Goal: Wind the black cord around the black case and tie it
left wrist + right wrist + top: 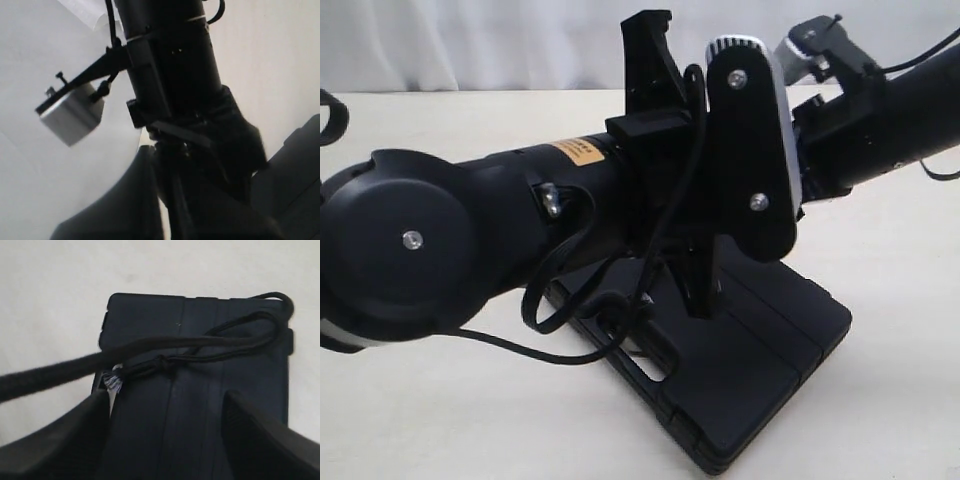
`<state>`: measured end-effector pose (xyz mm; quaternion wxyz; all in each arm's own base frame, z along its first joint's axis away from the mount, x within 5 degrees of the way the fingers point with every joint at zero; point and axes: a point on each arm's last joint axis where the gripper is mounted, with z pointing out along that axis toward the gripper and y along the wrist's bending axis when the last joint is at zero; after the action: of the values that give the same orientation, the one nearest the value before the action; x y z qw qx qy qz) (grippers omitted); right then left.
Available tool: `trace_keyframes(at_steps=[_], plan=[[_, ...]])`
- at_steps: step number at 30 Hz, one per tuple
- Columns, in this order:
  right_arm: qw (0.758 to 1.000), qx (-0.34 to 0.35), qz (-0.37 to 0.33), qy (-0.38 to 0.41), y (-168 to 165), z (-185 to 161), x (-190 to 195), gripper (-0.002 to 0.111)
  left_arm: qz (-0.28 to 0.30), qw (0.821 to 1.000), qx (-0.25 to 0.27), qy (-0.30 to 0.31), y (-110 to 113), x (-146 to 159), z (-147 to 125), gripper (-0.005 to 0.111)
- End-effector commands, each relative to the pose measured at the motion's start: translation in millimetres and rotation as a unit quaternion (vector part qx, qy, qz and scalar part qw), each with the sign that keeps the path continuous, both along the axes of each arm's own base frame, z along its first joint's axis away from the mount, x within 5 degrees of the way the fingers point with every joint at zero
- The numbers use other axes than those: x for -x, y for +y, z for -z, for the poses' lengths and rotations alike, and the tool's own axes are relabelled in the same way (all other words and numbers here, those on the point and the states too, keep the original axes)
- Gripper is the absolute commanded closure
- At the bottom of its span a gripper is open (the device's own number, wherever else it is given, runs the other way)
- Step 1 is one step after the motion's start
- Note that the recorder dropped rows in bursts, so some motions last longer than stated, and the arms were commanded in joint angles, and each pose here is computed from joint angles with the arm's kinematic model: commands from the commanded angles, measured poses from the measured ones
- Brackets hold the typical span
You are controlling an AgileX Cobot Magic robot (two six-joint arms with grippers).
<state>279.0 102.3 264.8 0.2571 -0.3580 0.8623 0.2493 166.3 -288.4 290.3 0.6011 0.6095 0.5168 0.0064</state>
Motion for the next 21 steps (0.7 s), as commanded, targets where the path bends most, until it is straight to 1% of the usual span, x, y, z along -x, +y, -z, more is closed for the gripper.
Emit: trace_keyframes(at_steps=[1, 2, 6, 10, 13, 14, 17, 18, 21], plan=[[0.998, 0.028, -0.055, -0.019, 18.4, 2.2, 8.7, 0.047, -0.006, 1.000, 0.007, 0.006, 1.7, -0.7, -1.0, 0.107], [0.998, 0.030, -0.049, -0.031, 20.0, 1.7, 6.9, 0.047, -0.005, 1.000, 0.007, 0.007, 1.6, -0.6, -0.9, 0.107], [0.995, 0.030, 0.019, -0.093, 22.5, -2.7, -7.0, 0.047, 0.008, 1.000, 0.002, 0.022, 0.4, 2.0, 1.5, 0.107], [0.990, 0.031, 0.039, -0.133, 27.5, -5.7, -12.4, 0.047, 0.013, 1.000, 0.000, 0.025, 0.0, 2.8, 2.1, 0.107], [0.988, 0.023, 0.043, -0.145, 34.8, -4.8, -14.4, 0.052, 0.015, 0.999, -0.002, 0.028, -0.3, 3.3, 2.5, 0.107], [0.988, 0.021, 0.039, -0.146, 37.3, -3.4, -14.5, 0.055, 0.017, 0.999, -0.003, 0.027, -0.4, 3.5, 2.6, 0.107], [0.989, 0.028, 0.019, -0.147, 44.7, 2.0, -13.7, 0.071, 0.017, 1.000, -0.003, 0.026, -0.3, 3.4, 2.5, 0.107], [0.989, 0.030, 0.013, -0.146, 46.2, 3.6, -13.5, 0.079, 0.015, 1.000, -0.002, 0.025, -0.2, 3.1, 2.3, 0.107], [0.989, 0.037, 0.007, -0.142, 46.4, 7.1, -14.2, 0.097, 0.015, 1.000, -0.002, 0.025, -0.2, 3.1, 2.3, 0.107]])
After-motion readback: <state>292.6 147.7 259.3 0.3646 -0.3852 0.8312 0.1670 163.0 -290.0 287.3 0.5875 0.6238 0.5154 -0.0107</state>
